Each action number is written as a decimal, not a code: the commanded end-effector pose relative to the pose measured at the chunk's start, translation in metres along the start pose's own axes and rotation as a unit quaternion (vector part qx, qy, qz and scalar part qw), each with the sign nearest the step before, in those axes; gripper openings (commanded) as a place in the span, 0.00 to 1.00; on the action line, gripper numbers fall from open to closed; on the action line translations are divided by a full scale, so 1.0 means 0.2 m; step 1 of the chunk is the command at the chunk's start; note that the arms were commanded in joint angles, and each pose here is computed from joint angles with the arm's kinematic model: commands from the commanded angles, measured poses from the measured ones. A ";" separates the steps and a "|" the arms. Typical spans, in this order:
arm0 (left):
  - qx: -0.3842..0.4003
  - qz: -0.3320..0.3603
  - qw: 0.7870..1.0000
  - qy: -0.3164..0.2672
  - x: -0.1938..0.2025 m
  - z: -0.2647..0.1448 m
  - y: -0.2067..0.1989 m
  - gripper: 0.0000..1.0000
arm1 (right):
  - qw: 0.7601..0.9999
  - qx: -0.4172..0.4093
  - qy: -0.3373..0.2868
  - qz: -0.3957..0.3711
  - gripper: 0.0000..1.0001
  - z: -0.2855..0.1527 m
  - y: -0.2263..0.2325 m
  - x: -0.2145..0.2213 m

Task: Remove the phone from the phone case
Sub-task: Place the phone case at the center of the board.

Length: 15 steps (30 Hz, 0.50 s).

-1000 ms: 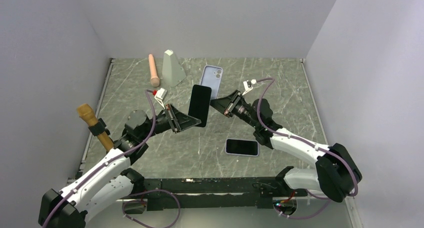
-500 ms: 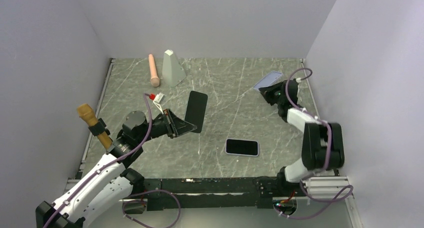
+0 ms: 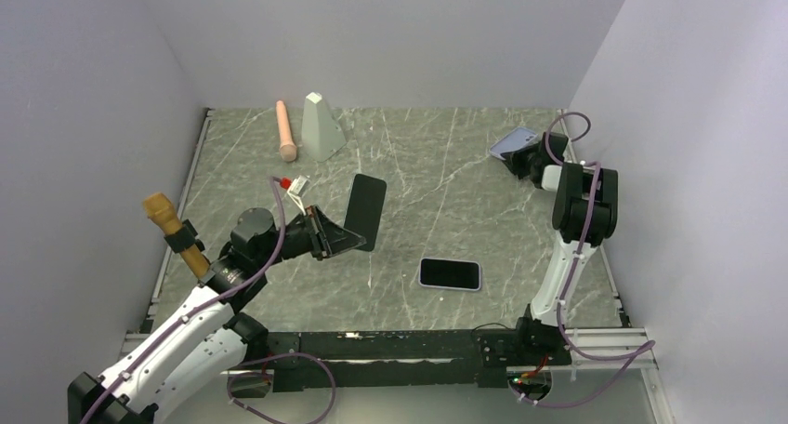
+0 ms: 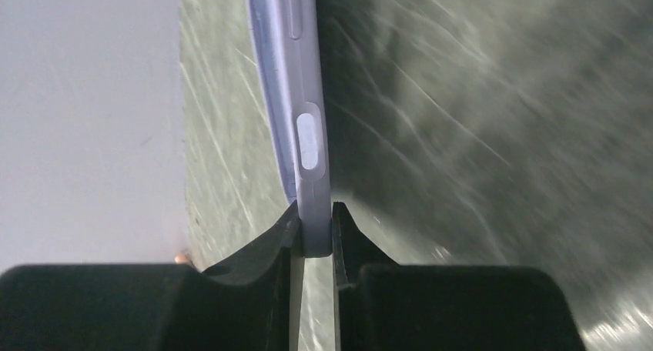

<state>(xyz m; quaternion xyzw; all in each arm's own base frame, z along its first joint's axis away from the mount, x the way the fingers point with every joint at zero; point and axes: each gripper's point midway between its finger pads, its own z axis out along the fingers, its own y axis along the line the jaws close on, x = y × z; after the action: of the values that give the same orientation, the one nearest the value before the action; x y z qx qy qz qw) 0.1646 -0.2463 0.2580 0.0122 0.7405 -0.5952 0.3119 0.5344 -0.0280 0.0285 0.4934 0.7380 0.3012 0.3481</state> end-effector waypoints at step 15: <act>-0.048 -0.007 0.999 -0.004 0.01 0.07 0.18 0.00 | 0.977 0.041 -0.058 -0.201 0.85 -0.62 -0.04 0.07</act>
<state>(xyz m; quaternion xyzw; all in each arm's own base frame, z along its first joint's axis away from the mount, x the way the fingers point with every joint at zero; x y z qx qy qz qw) 0.1727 -0.2498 0.2228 -0.0130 0.7699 -0.5732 0.2801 0.4642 -0.0250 0.0652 0.4218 0.7942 0.2275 0.3736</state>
